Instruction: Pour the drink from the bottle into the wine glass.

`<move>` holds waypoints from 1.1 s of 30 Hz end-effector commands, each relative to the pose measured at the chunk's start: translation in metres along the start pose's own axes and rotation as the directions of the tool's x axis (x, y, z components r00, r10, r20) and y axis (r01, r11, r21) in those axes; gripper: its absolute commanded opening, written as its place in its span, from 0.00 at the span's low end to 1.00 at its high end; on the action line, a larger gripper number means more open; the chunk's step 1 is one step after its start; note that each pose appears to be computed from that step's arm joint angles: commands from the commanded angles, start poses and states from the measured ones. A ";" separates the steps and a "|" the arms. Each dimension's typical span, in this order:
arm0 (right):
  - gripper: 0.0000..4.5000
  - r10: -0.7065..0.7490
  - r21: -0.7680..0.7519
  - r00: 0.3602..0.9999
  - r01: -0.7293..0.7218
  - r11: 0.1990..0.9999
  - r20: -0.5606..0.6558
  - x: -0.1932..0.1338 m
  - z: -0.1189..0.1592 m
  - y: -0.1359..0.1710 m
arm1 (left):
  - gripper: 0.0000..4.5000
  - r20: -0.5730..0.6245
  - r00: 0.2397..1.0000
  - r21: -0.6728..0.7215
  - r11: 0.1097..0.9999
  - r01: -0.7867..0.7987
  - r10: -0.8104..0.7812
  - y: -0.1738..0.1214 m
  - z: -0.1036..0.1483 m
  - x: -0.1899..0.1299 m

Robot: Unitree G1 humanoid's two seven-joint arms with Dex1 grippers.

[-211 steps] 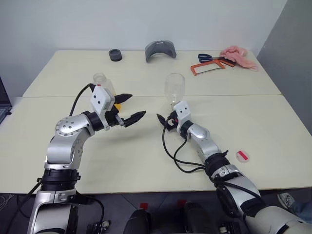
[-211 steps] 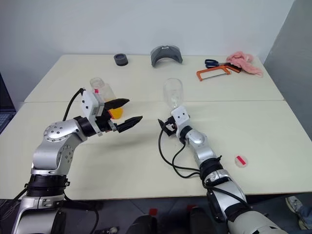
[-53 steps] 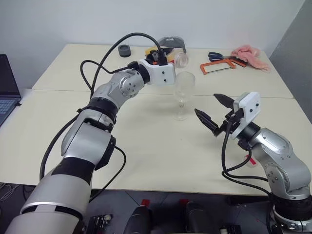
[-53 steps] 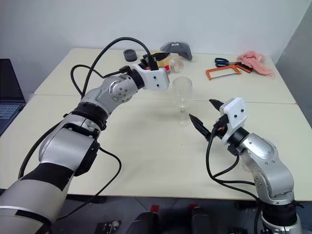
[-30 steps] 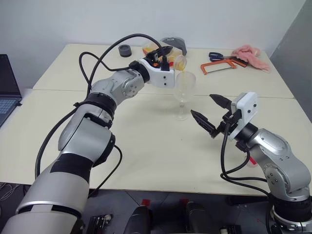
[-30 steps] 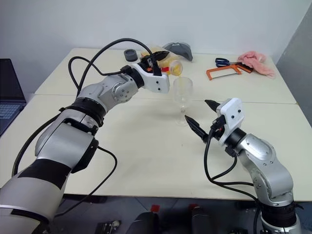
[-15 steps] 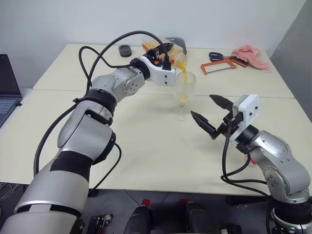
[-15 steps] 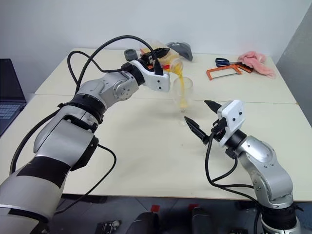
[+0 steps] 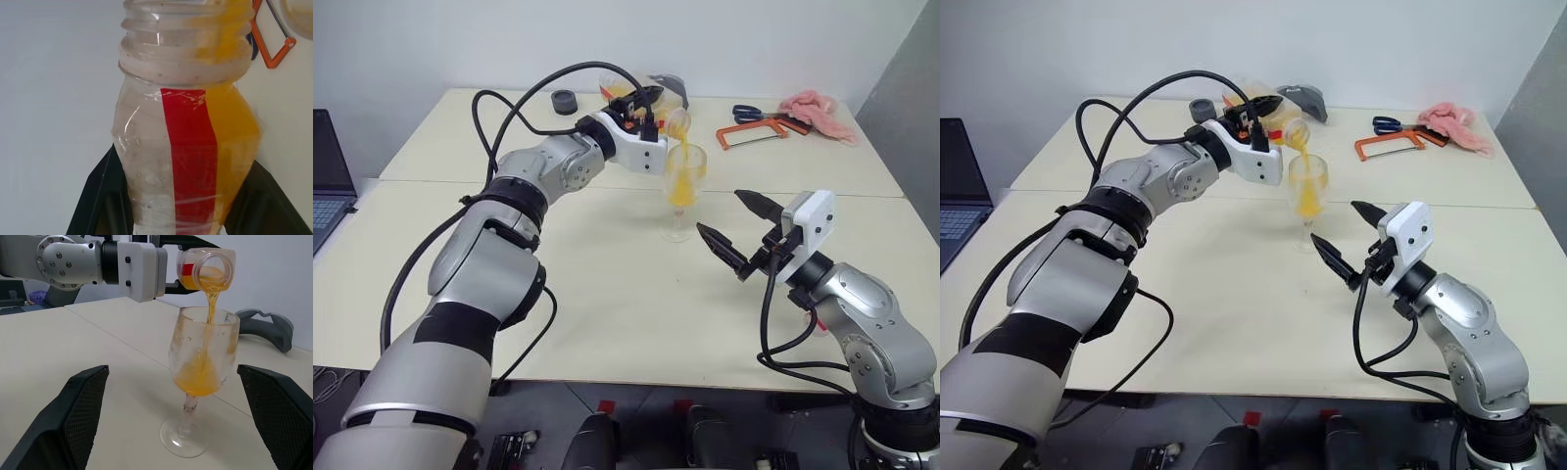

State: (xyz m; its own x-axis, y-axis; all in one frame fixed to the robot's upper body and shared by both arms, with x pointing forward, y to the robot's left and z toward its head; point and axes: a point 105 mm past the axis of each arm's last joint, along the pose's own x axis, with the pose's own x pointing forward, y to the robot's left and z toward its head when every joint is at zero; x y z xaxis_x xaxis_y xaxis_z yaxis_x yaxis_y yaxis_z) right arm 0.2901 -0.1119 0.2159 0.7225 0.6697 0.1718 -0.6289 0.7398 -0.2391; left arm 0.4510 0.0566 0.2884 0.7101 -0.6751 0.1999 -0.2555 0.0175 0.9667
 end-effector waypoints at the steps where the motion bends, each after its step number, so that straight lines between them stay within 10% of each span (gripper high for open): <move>1: 1.00 0.006 -0.024 0.999 -0.004 1.000 0.052 -0.001 0.013 0.002 | 0.39 0.015 0.997 0.033 0.997 -0.073 0.073 0.027 0.001 0.004; 33: 1.00 0.010 -0.016 0.999 -0.010 1.000 0.052 0.000 0.013 0.004 | 0.39 0.027 0.997 0.065 0.995 -0.069 0.067 0.026 0.003 0.004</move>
State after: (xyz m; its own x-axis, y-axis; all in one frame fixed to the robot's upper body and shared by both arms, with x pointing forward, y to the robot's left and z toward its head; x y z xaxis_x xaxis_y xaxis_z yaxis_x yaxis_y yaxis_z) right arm 0.2898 -0.1113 0.2162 0.7198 0.6717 0.1755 -0.6327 0.7387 -0.2322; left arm 0.4505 0.0555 0.2866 0.7047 -0.6821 0.1951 -0.2707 -0.0042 0.9627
